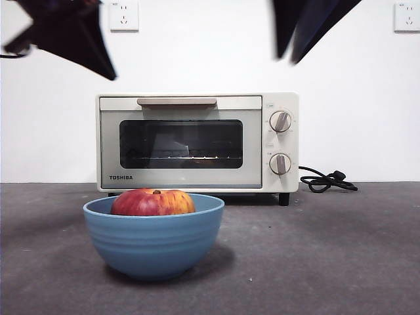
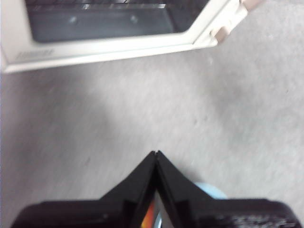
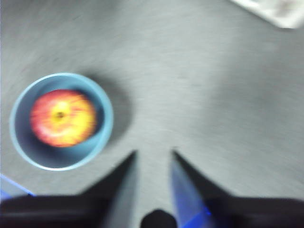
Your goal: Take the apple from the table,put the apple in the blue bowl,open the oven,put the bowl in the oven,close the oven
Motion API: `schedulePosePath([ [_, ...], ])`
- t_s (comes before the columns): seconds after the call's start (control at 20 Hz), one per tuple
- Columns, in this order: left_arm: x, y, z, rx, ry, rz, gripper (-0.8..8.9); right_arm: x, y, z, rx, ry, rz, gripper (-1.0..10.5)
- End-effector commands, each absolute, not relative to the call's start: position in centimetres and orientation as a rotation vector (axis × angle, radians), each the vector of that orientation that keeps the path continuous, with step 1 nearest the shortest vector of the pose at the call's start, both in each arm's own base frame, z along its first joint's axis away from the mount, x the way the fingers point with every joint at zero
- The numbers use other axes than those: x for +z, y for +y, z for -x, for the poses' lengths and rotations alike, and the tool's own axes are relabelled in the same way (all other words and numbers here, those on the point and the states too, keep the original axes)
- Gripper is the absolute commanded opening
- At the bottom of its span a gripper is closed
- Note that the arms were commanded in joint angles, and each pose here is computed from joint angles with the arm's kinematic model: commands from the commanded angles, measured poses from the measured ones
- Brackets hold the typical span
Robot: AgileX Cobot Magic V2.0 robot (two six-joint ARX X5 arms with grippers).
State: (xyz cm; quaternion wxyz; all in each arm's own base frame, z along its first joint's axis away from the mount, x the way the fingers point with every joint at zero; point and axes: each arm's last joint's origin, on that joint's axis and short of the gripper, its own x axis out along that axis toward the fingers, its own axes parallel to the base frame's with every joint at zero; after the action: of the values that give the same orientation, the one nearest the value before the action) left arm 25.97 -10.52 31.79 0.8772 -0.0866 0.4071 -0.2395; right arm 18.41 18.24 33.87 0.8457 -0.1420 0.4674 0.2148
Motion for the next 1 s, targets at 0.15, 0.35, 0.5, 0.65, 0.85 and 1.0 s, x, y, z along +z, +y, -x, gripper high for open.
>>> schedulePosePath([
  [0.15,33.7,-12.3,-30.5,-0.618,0.806,0.194,-0.05,34.1,13.5,-18.1,0.348,0.977,0.263,-0.1],
  [0.35,35.2,-12.9,-34.3,-0.647,0.772,0.228,-0.05,32.4,9.3,-17.4,0.259,1.026,0.195,-0.1],
  [0.5,34.9,-13.0,-36.4,-0.632,0.783,0.233,-0.05,31.0,7.5,-16.5,0.311,1.064,0.079,-0.1],
  [0.65,33.3,-13.2,-38.4,-0.609,0.799,0.250,-0.05,29.7,6.2,-15.8,0.336,1.084,-0.022,-0.1],
  [0.85,31.0,-13.0,-40.5,-0.564,0.820,0.313,-0.05,28.6,5.8,-14.8,0.346,1.105,-0.064,-0.1],
  [1.0,29.9,-13.0,-41.2,-0.551,0.842,0.321,-0.05,28.7,5.7,-14.5,0.351,1.099,-0.092,-0.1],
])
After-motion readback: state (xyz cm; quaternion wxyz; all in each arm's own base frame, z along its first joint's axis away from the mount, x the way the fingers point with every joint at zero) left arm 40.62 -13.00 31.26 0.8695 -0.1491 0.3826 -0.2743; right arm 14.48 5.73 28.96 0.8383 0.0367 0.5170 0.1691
